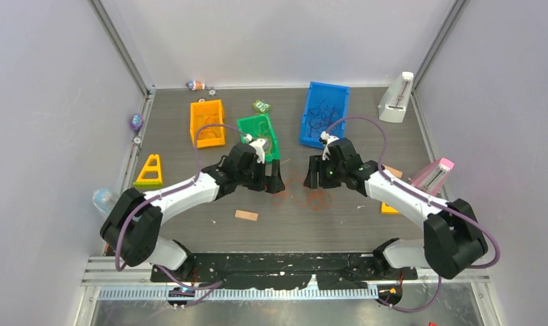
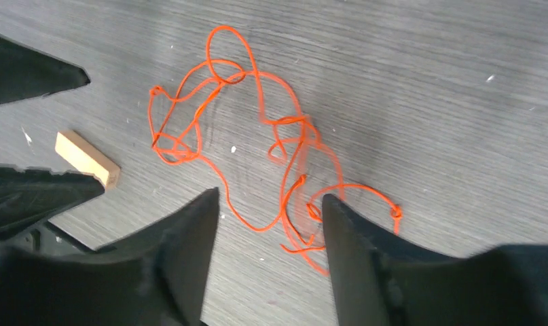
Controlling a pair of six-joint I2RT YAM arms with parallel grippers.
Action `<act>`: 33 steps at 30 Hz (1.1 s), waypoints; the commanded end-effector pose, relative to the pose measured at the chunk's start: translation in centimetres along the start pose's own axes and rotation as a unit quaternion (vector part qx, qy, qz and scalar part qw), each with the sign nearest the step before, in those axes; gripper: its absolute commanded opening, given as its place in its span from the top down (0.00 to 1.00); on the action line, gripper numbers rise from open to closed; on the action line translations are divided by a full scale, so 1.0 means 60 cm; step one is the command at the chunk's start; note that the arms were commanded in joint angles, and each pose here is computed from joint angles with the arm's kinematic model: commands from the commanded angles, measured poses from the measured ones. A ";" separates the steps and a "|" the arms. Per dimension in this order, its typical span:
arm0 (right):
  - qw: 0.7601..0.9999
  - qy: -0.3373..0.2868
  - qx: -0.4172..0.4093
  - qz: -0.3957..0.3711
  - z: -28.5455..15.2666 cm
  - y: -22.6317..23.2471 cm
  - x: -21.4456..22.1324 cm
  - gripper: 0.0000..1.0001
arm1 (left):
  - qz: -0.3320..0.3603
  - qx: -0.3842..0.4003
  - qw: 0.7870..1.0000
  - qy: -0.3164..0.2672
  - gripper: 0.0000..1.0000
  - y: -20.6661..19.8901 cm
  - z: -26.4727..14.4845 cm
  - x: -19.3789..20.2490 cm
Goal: Untangle the cables
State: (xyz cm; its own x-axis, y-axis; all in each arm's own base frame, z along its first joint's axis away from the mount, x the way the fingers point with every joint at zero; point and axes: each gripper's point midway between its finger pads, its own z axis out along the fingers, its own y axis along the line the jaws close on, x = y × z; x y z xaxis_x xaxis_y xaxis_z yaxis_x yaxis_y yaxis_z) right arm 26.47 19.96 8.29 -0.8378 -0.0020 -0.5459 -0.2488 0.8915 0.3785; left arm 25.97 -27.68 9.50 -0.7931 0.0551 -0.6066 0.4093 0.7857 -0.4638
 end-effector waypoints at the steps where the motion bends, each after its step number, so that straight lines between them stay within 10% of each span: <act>1: 0.999 -0.036 -0.018 -0.013 -0.035 0.023 -0.033 0.19 | -0.002 0.006 1.000 -0.030 0.03 -0.016 0.005 -0.038; 4: 0.999 -0.044 0.028 -0.013 -0.048 -0.004 -0.031 0.02 | 0.005 -0.010 1.000 -0.024 0.01 -0.003 0.006 -0.031; 12: 0.993 -0.022 0.112 0.022 -0.043 -0.079 0.016 0.05 | 0.001 -0.006 1.000 0.012 0.00 0.000 0.031 -0.001; 22: 0.998 0.005 0.015 0.054 0.019 -0.040 0.054 0.00 | -0.019 0.001 0.999 0.044 0.08 -0.012 0.089 0.015; 28: 0.998 0.018 0.017 0.056 0.043 -0.035 0.064 0.16 | -0.029 0.005 0.998 0.056 0.29 -0.011 0.111 0.025; 33: 0.999 0.033 0.012 0.038 0.062 -0.007 0.071 0.56 | -0.037 0.014 0.997 0.065 0.69 -0.014 0.122 0.033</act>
State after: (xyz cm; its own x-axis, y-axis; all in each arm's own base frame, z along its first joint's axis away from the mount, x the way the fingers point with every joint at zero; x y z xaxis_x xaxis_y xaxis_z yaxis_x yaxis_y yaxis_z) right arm 24.48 19.18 2.74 -0.8873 0.0558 -0.4579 -0.1424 0.9111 0.3868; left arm 26.80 -31.24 3.19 -0.8795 0.0899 -0.4674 0.3408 0.8045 -0.4865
